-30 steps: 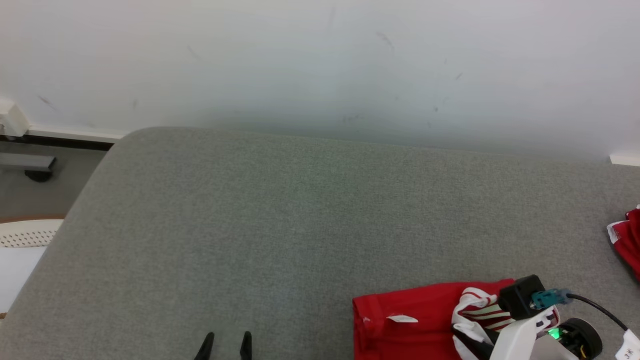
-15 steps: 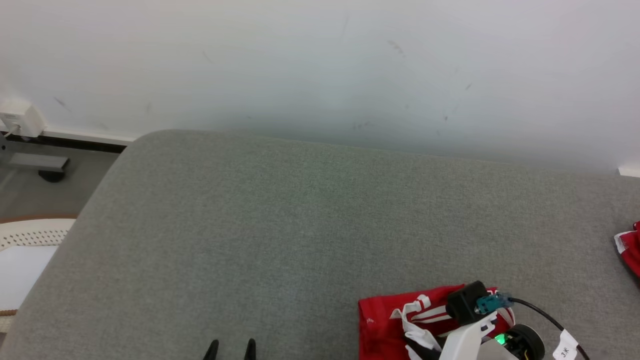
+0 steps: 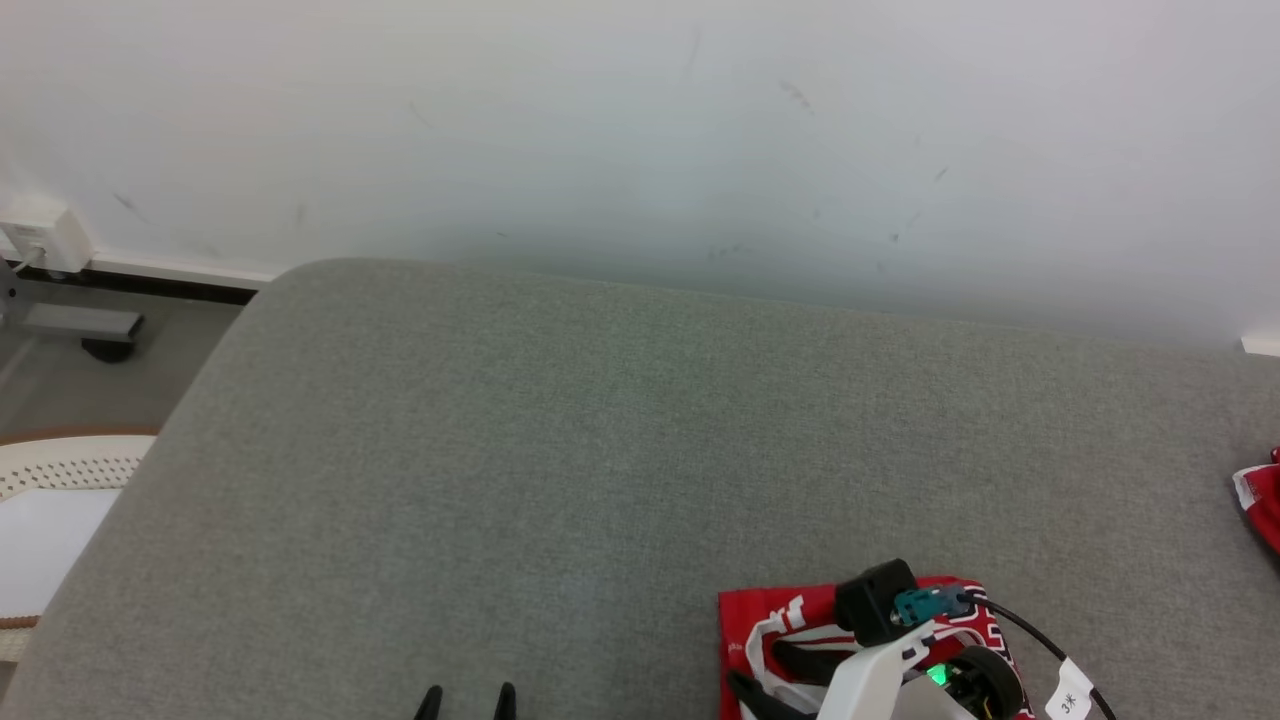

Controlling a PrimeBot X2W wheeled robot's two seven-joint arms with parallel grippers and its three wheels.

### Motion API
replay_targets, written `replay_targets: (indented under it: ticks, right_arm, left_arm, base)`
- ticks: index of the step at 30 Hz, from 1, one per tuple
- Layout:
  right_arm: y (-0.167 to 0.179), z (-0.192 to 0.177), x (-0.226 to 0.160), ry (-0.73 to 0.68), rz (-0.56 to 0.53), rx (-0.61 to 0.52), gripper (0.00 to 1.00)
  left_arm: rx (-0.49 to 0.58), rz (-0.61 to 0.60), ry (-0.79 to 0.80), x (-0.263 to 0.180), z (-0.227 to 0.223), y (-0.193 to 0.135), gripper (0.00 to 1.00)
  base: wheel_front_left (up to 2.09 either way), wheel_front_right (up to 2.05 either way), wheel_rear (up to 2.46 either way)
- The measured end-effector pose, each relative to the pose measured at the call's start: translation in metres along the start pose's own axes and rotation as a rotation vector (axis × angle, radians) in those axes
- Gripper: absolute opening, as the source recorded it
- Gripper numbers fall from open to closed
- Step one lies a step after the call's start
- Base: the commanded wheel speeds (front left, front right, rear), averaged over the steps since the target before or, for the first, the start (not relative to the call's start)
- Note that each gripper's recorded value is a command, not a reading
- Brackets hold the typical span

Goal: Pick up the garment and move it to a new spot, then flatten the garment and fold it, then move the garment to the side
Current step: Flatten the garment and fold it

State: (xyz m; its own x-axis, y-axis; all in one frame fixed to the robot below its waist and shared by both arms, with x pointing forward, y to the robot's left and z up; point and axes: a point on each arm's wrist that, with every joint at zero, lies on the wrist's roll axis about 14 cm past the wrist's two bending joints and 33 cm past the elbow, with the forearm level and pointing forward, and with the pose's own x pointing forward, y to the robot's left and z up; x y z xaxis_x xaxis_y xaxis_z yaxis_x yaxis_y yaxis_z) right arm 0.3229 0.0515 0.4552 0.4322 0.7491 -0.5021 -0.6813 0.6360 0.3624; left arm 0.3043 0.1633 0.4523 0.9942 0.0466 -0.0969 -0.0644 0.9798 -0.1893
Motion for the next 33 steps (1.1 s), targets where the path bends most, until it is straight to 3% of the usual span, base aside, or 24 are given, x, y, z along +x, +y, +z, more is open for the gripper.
replay_targets:
  ticks: [11,18,23,27,33]
  right_arm:
    - [0.034,0.058,-0.013,-0.268,0.114,0.100,1.00]
    - [0.022,0.088,-0.052,-0.469,0.087,0.146,1.00]
    - [-0.035,0.097,-0.107,-0.634,-0.137,0.053,1.00]
    - [-0.084,0.088,-0.147,-0.698,-0.350,-0.018,1.00]
    - [-0.138,0.057,-0.187,-0.725,-0.590,-0.031,1.00]
  left_arm:
    - [-0.001,0.002,-0.008,0.001,0.002,0.000,1.00]
    - [0.000,-0.001,-0.019,0.001,0.005,-0.001,1.00]
    - [0.000,-0.004,-0.027,0.000,0.008,-0.001,1.00]
    - [0.003,-0.009,-0.045,0.002,0.013,-0.002,1.00]
    - [0.008,-0.013,-0.061,0.002,0.018,-0.003,1.00]
  base:
    - [0.00,0.00,0.00]
    - [0.00,0.00,0.00]
    - [0.00,0.00,0.00]
    - [0.00,0.00,0.00]
    - [0.00,0.00,0.00]
